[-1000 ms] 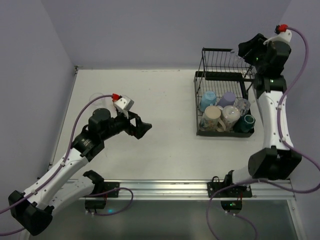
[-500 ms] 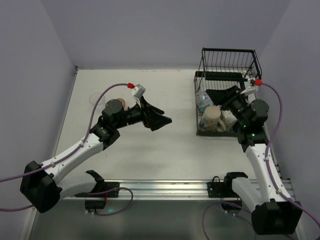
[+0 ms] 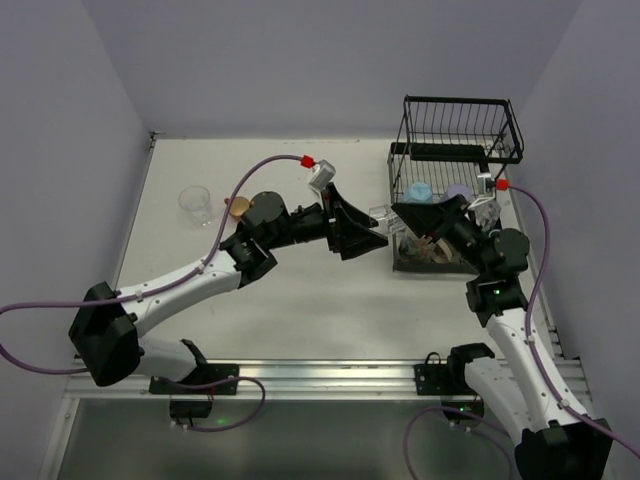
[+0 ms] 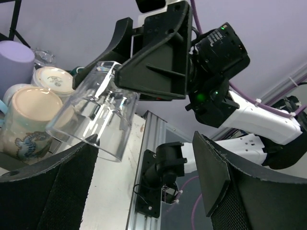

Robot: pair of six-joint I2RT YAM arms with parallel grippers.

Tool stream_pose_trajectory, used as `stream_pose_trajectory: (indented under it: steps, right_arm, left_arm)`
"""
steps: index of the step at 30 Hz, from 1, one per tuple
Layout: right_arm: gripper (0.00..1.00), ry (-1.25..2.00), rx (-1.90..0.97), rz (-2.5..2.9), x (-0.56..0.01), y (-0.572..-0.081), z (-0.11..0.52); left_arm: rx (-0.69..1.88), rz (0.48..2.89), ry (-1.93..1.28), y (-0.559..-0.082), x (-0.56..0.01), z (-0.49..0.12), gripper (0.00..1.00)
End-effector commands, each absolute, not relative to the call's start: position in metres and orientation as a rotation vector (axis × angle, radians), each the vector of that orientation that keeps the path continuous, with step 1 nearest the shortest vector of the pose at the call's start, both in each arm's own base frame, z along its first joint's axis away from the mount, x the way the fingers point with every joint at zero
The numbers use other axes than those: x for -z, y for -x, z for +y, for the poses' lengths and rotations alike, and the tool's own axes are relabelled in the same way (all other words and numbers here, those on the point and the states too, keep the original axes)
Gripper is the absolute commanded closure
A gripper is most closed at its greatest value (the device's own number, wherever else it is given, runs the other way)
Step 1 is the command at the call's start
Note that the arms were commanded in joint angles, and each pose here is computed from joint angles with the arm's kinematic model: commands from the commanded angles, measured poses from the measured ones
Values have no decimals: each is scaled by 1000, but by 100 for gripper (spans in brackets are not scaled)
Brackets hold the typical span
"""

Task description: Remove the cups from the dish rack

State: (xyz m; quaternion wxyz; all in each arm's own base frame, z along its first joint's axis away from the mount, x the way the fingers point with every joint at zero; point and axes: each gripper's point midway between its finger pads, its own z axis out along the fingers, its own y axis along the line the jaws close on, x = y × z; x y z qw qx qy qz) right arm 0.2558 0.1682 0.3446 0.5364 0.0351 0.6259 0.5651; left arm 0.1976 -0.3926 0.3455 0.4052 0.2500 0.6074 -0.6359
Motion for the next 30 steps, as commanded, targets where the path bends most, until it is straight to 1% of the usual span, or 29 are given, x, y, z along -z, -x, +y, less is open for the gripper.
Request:
stream_pose_trajectory:
  steps: [1,3,5,6,7,8,9,10,11,13,14,15,16,17,18,19,21,22,23,24,26,27,28,29,30]
  right_arm:
    - [98,-25,-1410,1443,-356,-246,176]
    - [97,-22,-1424,1443,-355,-246,179]
    - [97,-28,-1440,1451,-352,-248,181]
    - [97,-23,-1452,1457,-350,-247,185]
    - [97,-26,-1461,1466,-347,-247,187]
    - [97,-26,-1465,1467,-346,-248,189]
    - [96,-26,-1476,1484,-341,-248,194]
    - [95,-26,-1482,1490,-338,-248,195]
    - [92,-27,-1486,1489,-337,-248,196]
    - [60,-40,-1483,1503,-330,-249,197]
    - [43,-44,-1469,1512,-326,-251,196]
    - [15,-62,-1451,1518,-325,-254,194]
    - [2,-67,-1431,1526,-323,-256,193]
    - [1,-75,-1396,1562,-314,-258,191]
    - [1,-91,-1371,1567,-314,-261,189]
    - [1,-86,-1337,1564,-314,-262,186]
    - [1,-127,-1277,1591,-306,-267,179]
    - [1,-121,-1246,1609,-301,-267,178]
    - [1,-118,-1234,1618,-299,-267,177]
    - [1,-122,-1221,1625,-297,-267,176]
    - [1,-115,-1192,1641,-291,-267,174]
    - [1,-109,-1186,1646,-290,-267,174]
    - [1,-89,-1170,1646,-291,-266,173]
    - [1,-92,-1163,1669,-287,-266,173]
    - [1,-83,-1157,1668,-289,-266,173]
  left_arm:
    - [1618,1400,-617,-204,-381,-400,18]
    - [1626,1400,-626,-205,-380,-405,21]
    - [1622,1380,-614,-207,-382,-406,30]
    - [1620,1354,-611,-208,-386,-406,36]
    - [1613,1345,-605,-210,-387,-406,51]
    - [1597,1341,-582,-214,-387,-405,60]
    - [1588,1330,-576,-216,-388,-405,74]
    - [1571,1330,-559,-219,-389,-404,99]
    - [1543,1329,-553,-223,-388,-403,100]
    - [1490,1356,-533,-228,-385,-398,100]
    - [1423,1365,-515,-237,-383,-394,100]
    - [1368,1433,-509,-241,-373,-390,100]
    - [1297,1457,-463,-252,-371,-384,100]
    - [1212,1465,-470,-259,-367,-378,100]
    - [1129,1546,-471,-264,-351,-370,100]
    - [977,1573,-421,-283,-346,-355,100]
    - [811,1672,-371,-301,-325,-325,100]
    - [751,1703,-336,-312,-321,-311,100]
    - [685,1743,-284,-333,-313,-287,100]
    - [628,1842,-280,-339,-290,-272,100]
    - [492,1911,-223,-366,-283,-240,100]
    - [387,2045,-237,-373,-247,-229,100]
    - [296,2050,-235,-386,-256,-219,100]
    - [207,2139,-236,-399,-226,-212,100]
    - [145,2202,-253,-399,-212,-205,100]
